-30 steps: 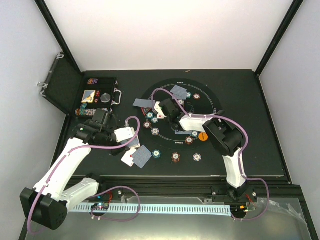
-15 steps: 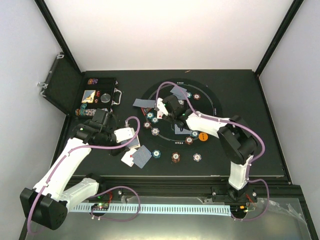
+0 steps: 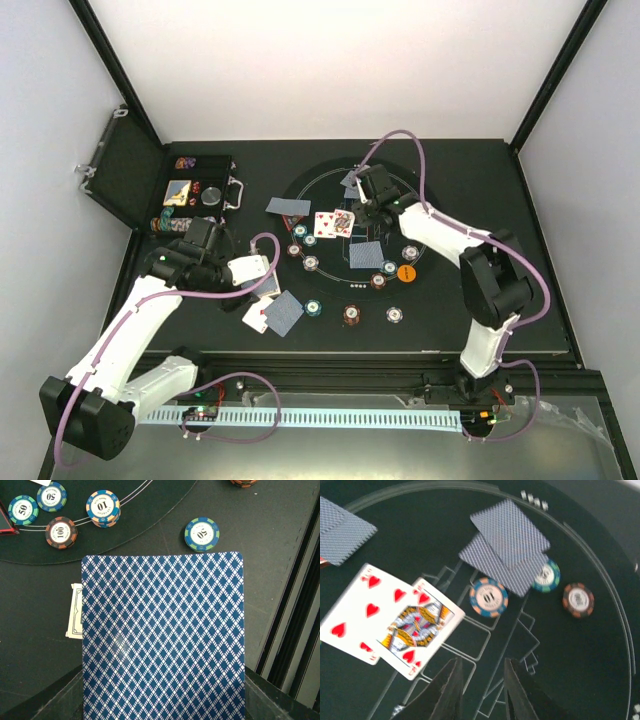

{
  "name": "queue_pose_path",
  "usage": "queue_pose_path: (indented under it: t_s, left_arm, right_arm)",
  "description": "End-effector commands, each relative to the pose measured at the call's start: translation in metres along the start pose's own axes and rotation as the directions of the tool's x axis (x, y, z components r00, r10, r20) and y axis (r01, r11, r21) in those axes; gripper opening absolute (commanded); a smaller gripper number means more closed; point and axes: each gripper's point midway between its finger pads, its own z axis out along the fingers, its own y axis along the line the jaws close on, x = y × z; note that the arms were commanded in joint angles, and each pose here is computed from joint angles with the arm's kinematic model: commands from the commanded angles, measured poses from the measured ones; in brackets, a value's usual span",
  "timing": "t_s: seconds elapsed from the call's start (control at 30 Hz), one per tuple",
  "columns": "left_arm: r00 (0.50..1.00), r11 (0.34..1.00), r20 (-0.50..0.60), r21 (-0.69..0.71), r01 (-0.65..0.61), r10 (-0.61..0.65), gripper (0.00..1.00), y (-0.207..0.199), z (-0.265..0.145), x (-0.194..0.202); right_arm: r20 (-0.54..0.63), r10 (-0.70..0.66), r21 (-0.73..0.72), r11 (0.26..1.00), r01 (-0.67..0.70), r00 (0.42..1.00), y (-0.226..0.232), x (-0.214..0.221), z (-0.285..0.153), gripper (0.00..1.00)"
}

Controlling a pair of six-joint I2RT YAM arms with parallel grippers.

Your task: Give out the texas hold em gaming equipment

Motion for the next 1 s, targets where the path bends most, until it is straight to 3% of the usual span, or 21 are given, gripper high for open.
queue_pose_path:
  t_s: [0.0,0.1,0.23,0.43,0.97]
  left_arm:
    - [0.999,1.000,0.031,-0.025,-0.009,0.010,0.02,0.004,-0.009,-0.010]
    - [0.999,1.000,0.034,-0.027,-0.009,0.010,0.02,0.005,-0.009,-0.010]
    - [0.999,1.000,0.037,-0.023,-0.002,0.003,0.02,0.004,-0.009,-0.011]
    - [0.999,0.999,0.034,-0.033,-0.007,0.008,0.02,0.005,-0.008,-0.009]
    - [0.999,0.999,0.046,-0.033,-0.012,0.014,0.02,0.002,-0.009,-0.009]
  right_arm:
    - [-0.189,0.239,-0.035,0.968,-0.250,0.952,0.011,0.050,0.021,0.18]
    - [-0.252,0.287,-0.029,0.953,-0.303,0.924,0.018,0.070,0.033,0.08]
    - [-0.284,0.320,-0.005,0.942,-0.335,0.904,0.021,0.080,0.046,0.03]
    - [-0.324,0.336,0.020,0.937,-0.349,0.884,0.022,0.082,0.055,0.02]
    - [-0.442,0.374,0.008,0.910,-0.414,0.815,0.051,0.138,0.057,0.01]
